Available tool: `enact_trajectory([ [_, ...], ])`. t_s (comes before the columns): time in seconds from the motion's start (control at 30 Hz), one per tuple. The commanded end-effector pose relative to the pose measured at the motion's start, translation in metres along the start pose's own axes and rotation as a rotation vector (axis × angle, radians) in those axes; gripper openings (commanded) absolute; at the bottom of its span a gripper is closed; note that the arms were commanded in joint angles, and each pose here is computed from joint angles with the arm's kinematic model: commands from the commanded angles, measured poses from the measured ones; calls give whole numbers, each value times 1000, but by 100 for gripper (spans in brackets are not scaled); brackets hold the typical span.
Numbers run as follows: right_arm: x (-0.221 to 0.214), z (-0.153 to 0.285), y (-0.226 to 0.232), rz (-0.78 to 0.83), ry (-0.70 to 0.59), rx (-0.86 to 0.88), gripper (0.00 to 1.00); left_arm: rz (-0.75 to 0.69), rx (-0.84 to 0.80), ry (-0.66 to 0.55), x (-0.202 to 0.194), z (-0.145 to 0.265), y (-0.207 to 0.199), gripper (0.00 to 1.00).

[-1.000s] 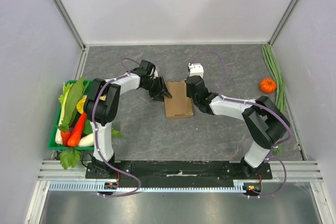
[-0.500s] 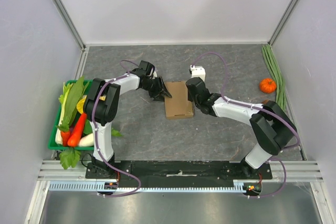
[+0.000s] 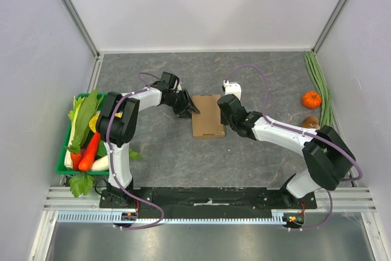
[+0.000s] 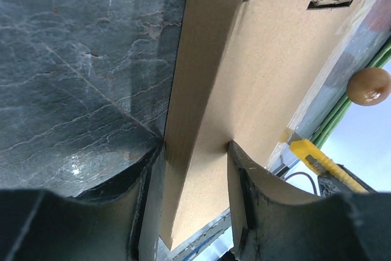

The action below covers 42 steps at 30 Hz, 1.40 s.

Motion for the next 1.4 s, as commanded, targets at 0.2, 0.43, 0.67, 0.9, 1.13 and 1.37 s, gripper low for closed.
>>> enact_trajectory([
  [0.2, -18, 25, 24, -53, 135, 104, 0, 152, 192, -97, 5, -20, 49, 43],
  [0.43, -21, 37, 31, -61, 173, 111, 0, 183, 203, -118, 7, -20, 49, 41],
  [0.67, -17, 48, 34, -56, 194, 104, 0, 196, 219, -123, 6, -22, 53, 40],
  [0.9, -26, 46, 31, -41, 220, 73, 0, 166, 204, -113, 5, -22, 50, 41],
  [1.13, -11, 32, 29, -3, 163, 20, 0, 23, 81, -70, -5, -7, 28, 64],
  [1.37, 17, 9, 22, 1, 93, 0, 0, -61, 8, -14, -26, 9, 23, 75],
])
Point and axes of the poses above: each gripper's point midway between its finger pads, its own z axis back along the fingers, its own y axis along the line the jaws close on, x = y × z, the point moved 3 cm from there along z, back along the fingers, and after that the axes turned 6 degrees about z, right-handed, at the moved point
